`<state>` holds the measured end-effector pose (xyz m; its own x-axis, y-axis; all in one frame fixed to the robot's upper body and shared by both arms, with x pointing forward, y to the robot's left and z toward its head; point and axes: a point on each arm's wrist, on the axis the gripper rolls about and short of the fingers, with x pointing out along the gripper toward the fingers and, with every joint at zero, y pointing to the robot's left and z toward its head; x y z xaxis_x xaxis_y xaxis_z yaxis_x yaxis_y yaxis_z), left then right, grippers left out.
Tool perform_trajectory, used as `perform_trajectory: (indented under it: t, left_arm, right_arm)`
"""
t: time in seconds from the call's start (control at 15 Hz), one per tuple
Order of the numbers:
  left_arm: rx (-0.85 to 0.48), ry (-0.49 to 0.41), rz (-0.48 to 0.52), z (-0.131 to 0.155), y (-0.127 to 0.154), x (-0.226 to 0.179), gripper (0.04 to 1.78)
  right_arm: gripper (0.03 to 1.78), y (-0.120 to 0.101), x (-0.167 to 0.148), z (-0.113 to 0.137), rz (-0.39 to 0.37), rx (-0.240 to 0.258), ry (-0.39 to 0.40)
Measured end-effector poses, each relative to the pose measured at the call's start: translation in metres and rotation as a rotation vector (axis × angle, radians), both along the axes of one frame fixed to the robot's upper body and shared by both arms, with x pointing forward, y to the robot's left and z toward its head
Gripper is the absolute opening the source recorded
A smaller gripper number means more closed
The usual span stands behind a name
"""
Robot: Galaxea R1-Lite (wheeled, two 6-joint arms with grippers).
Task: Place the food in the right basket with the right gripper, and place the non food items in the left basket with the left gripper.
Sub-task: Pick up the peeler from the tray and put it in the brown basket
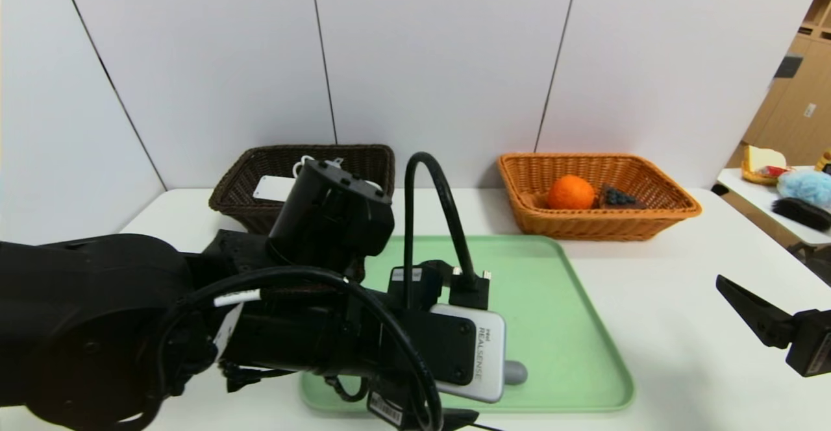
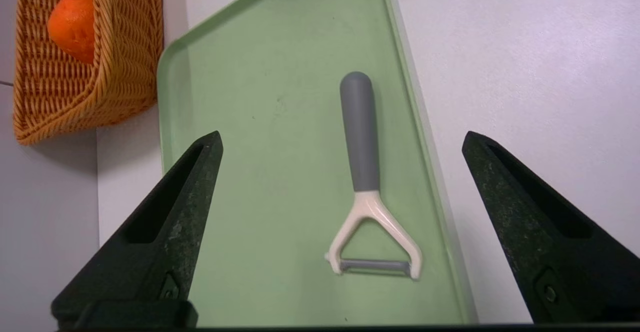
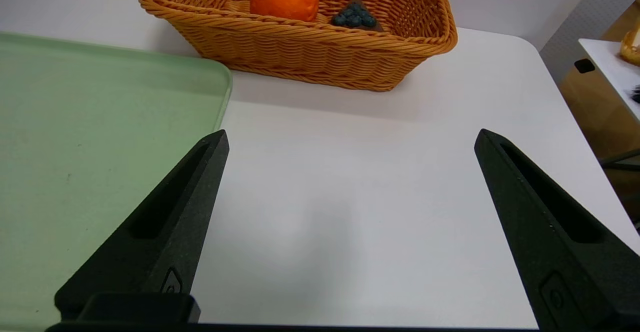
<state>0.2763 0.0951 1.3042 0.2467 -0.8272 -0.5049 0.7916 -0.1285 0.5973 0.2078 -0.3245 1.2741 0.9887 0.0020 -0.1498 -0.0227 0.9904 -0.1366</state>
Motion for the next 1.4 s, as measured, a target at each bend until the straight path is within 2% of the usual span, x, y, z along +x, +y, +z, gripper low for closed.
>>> perform_trajectory:
  t: [0.13, 0.33, 0.47, 0.73, 1.4]
  left_arm:
    - [-0.025, -0.019, 0.006, -0.010, -0.012, 0.011, 1.69]
    - [0.004, 0.002, 0.008, -0.030, -0.023, 0.020, 1.69]
    - [0.020, 0.016, 0.013, -0.039, -0.026, 0.025, 1.69]
    - [0.058, 0.045, 0.035, -0.056, -0.026, 0.034, 1.69]
    - [0.091, 0.072, 0.062, -0.070, -0.022, 0.040, 1.69]
  right_arm:
    - [1.70, 0.000, -0.001, -0.001, 0.000, 0.001, 0.001]
    - [1.70, 0.000, -0.002, -0.001, -0.001, 0.007, -0.001]
    - [1.70, 0.000, -0.003, -0.001, 0.000, 0.027, -0.002]
    - [1.70, 0.000, -0.004, -0.001, 0.004, 0.029, -0.003]
    - [1.70, 0.000, -0.004, -0.005, 0.017, 0.028, 0.013]
